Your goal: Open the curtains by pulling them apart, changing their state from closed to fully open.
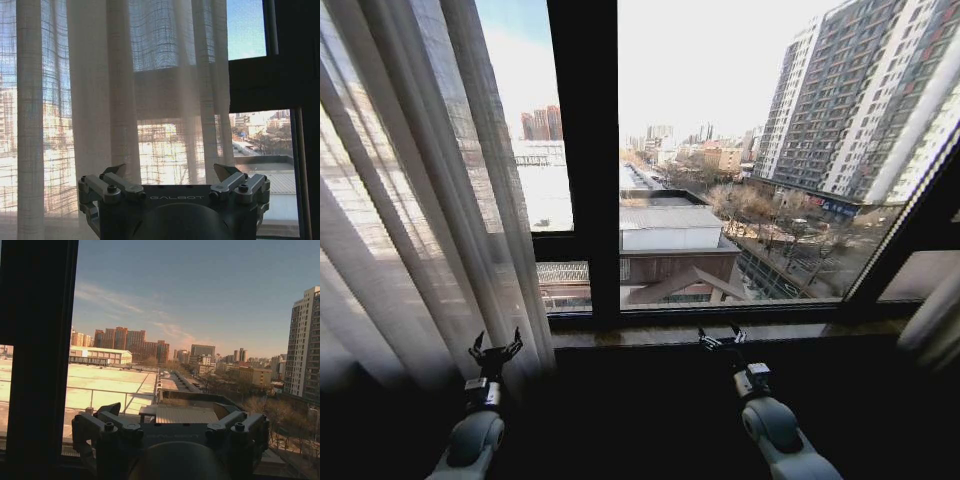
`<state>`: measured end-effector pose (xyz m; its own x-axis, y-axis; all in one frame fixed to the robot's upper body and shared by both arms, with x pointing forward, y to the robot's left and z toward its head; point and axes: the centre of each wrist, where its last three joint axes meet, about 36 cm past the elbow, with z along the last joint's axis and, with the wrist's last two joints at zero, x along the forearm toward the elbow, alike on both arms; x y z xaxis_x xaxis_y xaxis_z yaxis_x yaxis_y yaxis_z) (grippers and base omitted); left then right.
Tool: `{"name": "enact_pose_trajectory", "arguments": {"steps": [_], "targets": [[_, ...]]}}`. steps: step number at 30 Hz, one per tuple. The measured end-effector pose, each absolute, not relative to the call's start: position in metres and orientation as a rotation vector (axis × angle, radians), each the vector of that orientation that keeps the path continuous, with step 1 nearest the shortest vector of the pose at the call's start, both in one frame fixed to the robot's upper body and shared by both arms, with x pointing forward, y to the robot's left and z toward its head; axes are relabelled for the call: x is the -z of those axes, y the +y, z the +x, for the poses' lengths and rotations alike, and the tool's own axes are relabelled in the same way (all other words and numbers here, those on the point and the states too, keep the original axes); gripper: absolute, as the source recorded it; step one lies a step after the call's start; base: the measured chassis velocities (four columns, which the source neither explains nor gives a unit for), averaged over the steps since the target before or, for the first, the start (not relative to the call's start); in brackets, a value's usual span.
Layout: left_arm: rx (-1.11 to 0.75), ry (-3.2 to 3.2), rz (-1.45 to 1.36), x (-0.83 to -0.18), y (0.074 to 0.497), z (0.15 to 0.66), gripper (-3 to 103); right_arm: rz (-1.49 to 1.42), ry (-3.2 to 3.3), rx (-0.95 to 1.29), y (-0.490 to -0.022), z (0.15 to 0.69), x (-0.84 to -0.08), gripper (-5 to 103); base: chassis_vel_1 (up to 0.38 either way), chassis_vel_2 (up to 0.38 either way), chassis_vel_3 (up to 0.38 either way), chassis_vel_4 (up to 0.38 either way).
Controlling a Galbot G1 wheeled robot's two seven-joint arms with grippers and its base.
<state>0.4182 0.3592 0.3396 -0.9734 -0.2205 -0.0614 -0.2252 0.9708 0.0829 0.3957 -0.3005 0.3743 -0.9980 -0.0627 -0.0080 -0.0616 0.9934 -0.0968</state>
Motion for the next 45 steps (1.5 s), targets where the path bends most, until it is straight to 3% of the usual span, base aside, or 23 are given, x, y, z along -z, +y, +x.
{"name": "enact_pose_trajectory", "arguments": {"steps": [18,30,36,38,41,45], "targets": [[-0.022,3.046,-0.21,-0.349,0.365,0.509,100,-0.097,3.125,0.151,-0.301,0.396,-0.374,100,0.0,0.0,0.0,0.0],[-0.039,3.043,-0.189,-0.358,0.376,0.558,102,-0.097,3.125,0.151,-0.301,0.396,-0.374,100,0.0,0.0,0.0,0.0],[-0.018,3.03,-0.131,-0.36,0.374,0.579,95,-0.097,3.125,0.151,-0.301,0.396,-0.374,100,0.0,0.0,0.0,0.0],[-0.012,3.03,-0.12,-0.36,0.372,0.584,86,-0.097,3.125,0.151,-0.301,0.396,-0.374,100,0.0,0.0,0.0,0.0],[-0.007,3.032,-0.107,-0.36,0.371,0.588,82,-0.097,3.125,0.151,-0.301,0.396,-0.374,100,0.0,0.0,0.0,0.0],[-0.003,3.017,-0.077,-0.355,0.375,0.593,62,-0.097,3.125,0.151,-0.301,0.396,-0.374,100,0.0,0.0,0.0,0.0]]}}
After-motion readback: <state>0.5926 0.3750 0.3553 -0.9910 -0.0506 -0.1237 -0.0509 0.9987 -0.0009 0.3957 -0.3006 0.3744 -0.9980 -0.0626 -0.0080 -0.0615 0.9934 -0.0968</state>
